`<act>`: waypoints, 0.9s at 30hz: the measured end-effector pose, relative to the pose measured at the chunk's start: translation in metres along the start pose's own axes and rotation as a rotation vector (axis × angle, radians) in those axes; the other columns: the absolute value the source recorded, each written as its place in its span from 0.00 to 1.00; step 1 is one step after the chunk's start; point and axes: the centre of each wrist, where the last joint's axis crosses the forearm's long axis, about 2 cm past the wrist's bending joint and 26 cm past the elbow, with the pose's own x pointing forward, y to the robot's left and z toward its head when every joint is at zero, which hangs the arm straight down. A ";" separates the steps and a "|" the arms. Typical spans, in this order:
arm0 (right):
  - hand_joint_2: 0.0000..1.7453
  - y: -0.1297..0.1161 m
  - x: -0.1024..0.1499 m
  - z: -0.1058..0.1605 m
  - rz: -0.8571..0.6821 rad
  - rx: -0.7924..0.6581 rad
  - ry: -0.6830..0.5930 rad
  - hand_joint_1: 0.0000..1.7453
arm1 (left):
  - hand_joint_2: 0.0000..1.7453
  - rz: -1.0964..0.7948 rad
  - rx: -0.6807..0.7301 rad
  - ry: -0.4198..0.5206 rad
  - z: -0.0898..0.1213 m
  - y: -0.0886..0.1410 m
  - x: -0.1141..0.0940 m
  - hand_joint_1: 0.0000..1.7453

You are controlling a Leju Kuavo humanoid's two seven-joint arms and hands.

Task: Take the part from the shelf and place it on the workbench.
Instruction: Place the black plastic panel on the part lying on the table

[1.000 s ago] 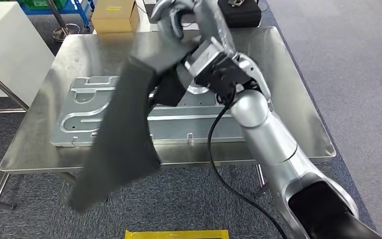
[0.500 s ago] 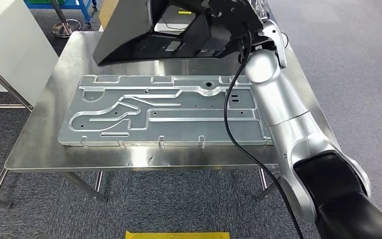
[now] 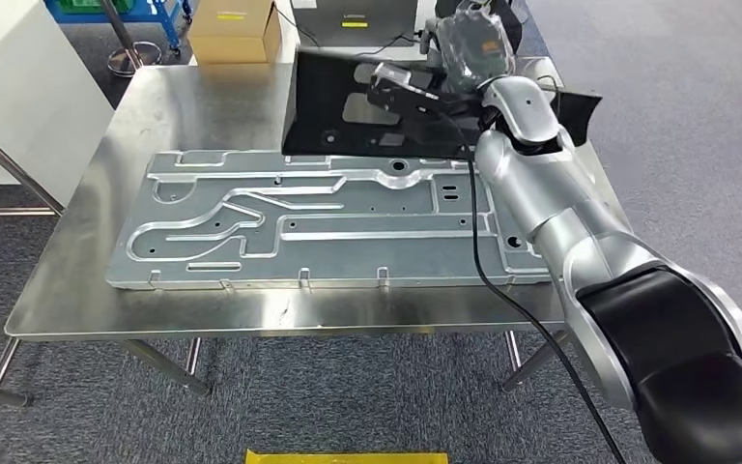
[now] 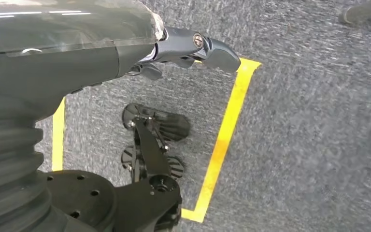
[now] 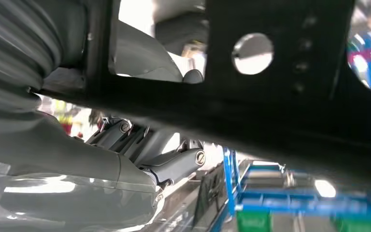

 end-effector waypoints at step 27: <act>1.00 0.063 -0.007 0.037 0.138 0.492 -0.084 0.98 | 1.00 -0.019 -0.030 -0.023 -0.003 0.001 0.006 0.00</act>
